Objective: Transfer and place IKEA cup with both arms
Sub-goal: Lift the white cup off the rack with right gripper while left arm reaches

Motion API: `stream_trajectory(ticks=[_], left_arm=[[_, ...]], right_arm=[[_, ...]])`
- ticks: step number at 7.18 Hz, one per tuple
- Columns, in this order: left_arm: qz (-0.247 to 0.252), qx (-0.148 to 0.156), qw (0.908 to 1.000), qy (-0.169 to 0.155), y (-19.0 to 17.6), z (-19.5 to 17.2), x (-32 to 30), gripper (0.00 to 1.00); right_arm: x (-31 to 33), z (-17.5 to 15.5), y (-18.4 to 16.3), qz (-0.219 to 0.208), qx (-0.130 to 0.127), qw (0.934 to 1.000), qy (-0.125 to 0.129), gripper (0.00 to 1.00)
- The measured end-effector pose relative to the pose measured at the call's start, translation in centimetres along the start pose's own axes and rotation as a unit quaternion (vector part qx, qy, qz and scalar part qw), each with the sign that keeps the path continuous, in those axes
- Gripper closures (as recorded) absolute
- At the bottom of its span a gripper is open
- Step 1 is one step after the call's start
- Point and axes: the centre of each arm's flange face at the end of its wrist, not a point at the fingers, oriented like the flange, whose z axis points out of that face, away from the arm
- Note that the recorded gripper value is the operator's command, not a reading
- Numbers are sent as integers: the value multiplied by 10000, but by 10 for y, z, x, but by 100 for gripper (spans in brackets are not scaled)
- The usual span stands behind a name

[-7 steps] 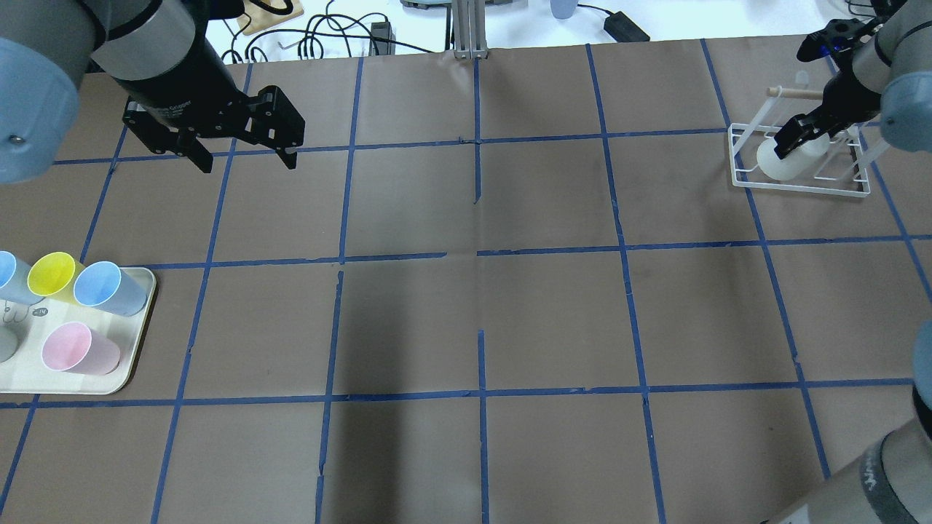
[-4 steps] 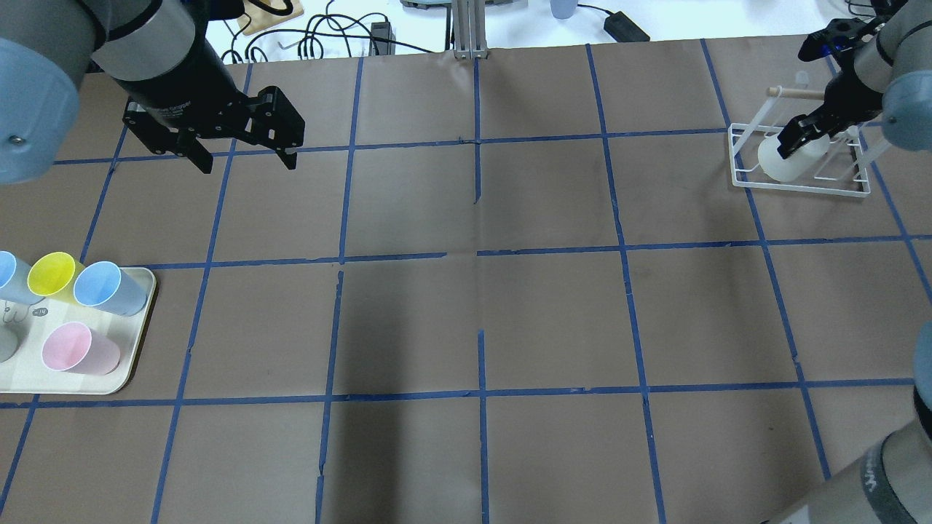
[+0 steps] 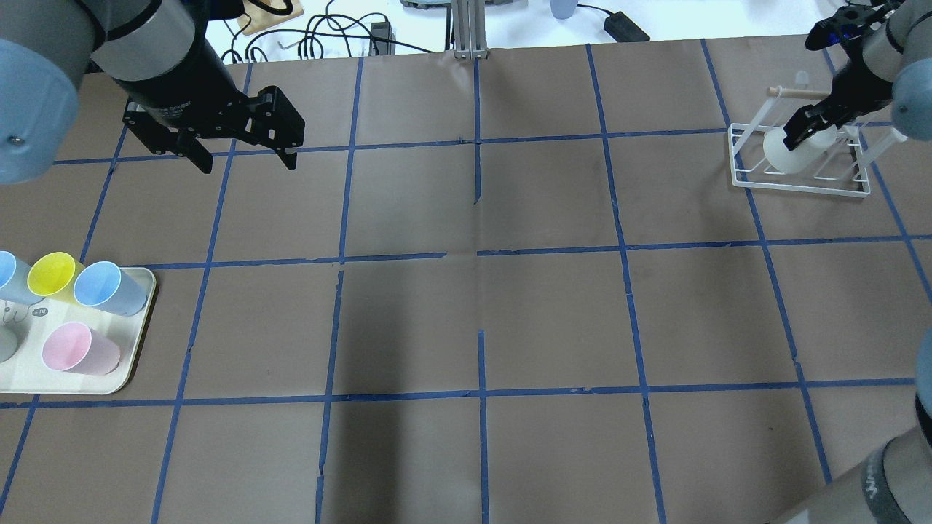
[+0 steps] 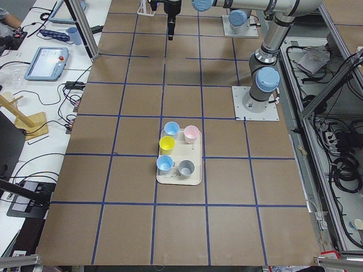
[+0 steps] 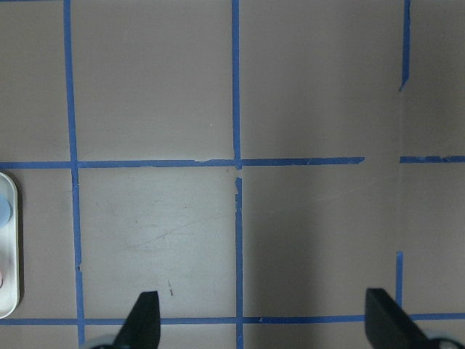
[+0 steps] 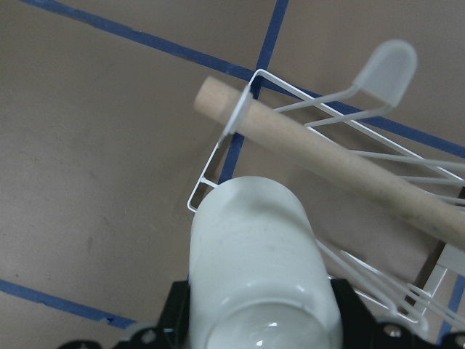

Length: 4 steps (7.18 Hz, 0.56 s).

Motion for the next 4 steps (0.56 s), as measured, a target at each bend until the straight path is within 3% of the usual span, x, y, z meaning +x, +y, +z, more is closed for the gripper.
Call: stream_trajectory(ticks=[1, 4], left_arm=[[-71, -9, 9998, 178, -1, -1, -4, 0], [-403, -148, 9917, 1210, -7, 6, -39, 0]], right_arm=[[0, -15, 0, 2, -50, 10000, -9, 83], [-11, -69, 12, -3, -193, 9998, 39, 83]])
